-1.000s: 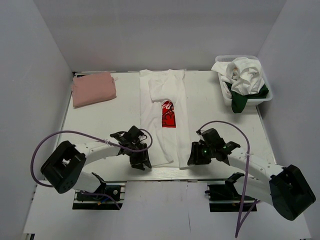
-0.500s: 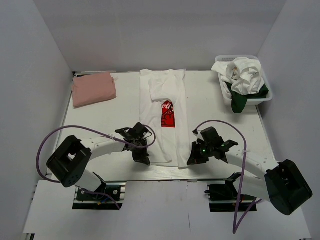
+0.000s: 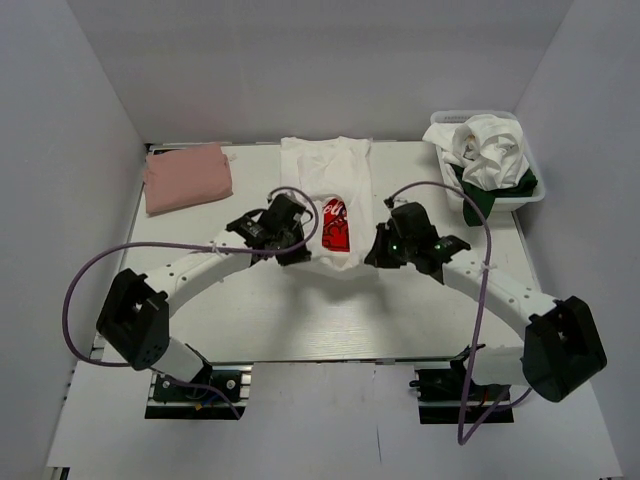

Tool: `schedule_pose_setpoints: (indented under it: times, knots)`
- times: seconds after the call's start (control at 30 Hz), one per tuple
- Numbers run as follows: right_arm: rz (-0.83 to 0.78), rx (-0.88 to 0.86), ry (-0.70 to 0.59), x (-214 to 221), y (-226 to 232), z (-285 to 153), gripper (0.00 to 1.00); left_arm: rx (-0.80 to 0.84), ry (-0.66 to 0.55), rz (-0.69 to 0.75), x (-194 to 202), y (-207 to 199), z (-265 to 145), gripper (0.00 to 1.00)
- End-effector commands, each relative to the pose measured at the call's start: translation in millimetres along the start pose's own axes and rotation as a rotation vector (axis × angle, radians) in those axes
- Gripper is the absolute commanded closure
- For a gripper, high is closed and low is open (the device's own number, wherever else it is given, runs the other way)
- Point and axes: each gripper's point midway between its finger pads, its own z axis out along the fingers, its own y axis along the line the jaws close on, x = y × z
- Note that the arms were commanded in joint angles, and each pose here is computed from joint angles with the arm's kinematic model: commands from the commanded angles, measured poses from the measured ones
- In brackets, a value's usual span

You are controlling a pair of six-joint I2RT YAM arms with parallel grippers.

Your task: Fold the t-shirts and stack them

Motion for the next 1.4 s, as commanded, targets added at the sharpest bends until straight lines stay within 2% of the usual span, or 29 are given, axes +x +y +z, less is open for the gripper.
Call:
schedule_pose_setpoints:
  times: [0.0, 0.1, 0.2, 0.37, 0.6, 0.7, 0.73, 0.77, 0.8, 0.83, 0.87, 0.9, 0.93, 0.97, 1.0, 1.03, 1.07, 1.1, 1.13, 1.17, 1.2, 1.27, 1.3, 1.37]
  knots:
    - [0.047, 0.121, -0.138, -53.2, -11.1, 9.5, 1.0, -0.069, -0.177, -0.016, -61.6, -3.7, -7.7, 1.0]
    - [0.051, 0.155, -0.201, -97.7, -6.0, 15.8, 1.0, -0.142, -0.214, -0.04, -91.3, 4.7, 5.4, 1.0]
    - [0.051, 0.187, -0.243, -123.4, -11.2, 29.0, 1.0, -0.161, -0.236, -0.05, -113.6, 3.5, 20.3, 1.0]
    - [0.037, 0.218, -0.242, -151.0, -21.0, 60.5, 1.0, -0.15, -0.294, -0.032, -156.8, -3.3, 31.2, 1.0]
    - [0.07, 0.222, -0.184, -164.7, -39.7, 104.0, 1.0, -0.16, -0.267, -0.016, -177.0, 5.9, 69.4, 1.0]
    - [0.074, 0.24, -0.234, -185.5, -47.4, 117.9, 1.0, -0.186, -0.309, -0.041, -201.1, 13.3, 83.2, 1.0]
    - [0.073, 0.237, -0.249, -193.1, -47.5, 119.7, 1.0, -0.197, -0.315, -0.056, -209.5, 20.7, 88.0, 0.96]
    - [0.076, 0.23, -0.248, -199.9, -48.8, 126.3, 0.98, -0.194, -0.321, -0.044, -214.0, 18.8, 93.8, 0.87]
    - [0.076, 0.236, -0.227, -196.4, -56.1, 135.9, 0.78, -0.198, -0.304, -0.026, -216.2, 25.0, 108.5, 0.56]
    - [0.067, 0.199, -0.235, -202.7, -50.3, 140.0, 0.66, -0.161, -0.321, -0.013, -227.0, 13.1, 108.3, 0.47]
    - [0.024, 0.182, -0.243, -214.2, -48.2, 145.3, 0.41, -0.162, -0.331, -0.008, -234.4, 14.7, 109.4, 0.37]
    - [0.011, 0.145, -0.215, -212.6, -42.9, 145.5, 0.26, -0.141, -0.343, 0.016, -244.1, 5.5, 104.0, 0.21]
    - [-0.035, 0.137, -0.214, -215.8, -37.8, 143.5, 0.12, -0.136, -0.349, 0.016, -247.7, 2.4, 100.2, 0.12]
    - [-0.055, 0.131, -0.231, -224.0, -32.9, 139.2, 0.1, -0.139, -0.348, 0.032, -247.8, 2.5, 96.0, 0.01]
    - [-0.072, 0.119, -0.254, -231.1, -23.4, 124.6, 0.1, -0.13, -0.363, 0.042, -250.6, 0.0, 89.2, 0.0]
    - [-0.104, 0.085, -0.212, -215.4, -20.8, 124.9, 0.1, -0.113, -0.39, 0.05, -255.2, -5.8, 69.1, 0.0]
    - [-0.114, 0.062, -0.204, -210.0, -17.8, 122.4, 0.1, -0.115, -0.388, 0.05, -247.2, -0.3, 67.2, 0.0]
    - [-0.161, -0.018, -0.255, -221.1, 4.9, 103.3, 0.1, -0.109, -0.395, 0.05, -243.5, 1.3, 59.8, 0.0]
    - [-0.163, -0.029, -0.215, -203.3, 1.1, 106.0, 0.1, -0.103, -0.405, 0.049, -239.4, 3.2, 52.7, 0.0]
    - [-0.155, -0.024, -0.184, -188.3, -2.9, 107.4, 0.1, -0.128, -0.368, 0.051, -216.6, 20.4, 59.6, 0.0]
    - [-0.156, -0.019, -0.165, -176.2, -6.7, 103.3, 0.1, -0.093, -0.419, 0.048, -220.9, 14.5, 39.1, 0.0]
    - [-0.15, -0.026, -0.136, -147.2, -10.7, 98.1, 0.1, -0.109, -0.351, 0.054, -187.4, 33.6, 45.7, 0.0]
    - [-0.167, -0.039, -0.16, -149.8, -8.3, 90.7, 0.1, -0.101, -0.362, 0.054, -184.6, 34.5, 38.5, 0.0]
    - [-0.225, -0.088, -0.202, -155.0, -0.8, 87.7, 0.1, -0.114, -0.293, 0.049, -157.6, 48.4, 45.7, 0.0]
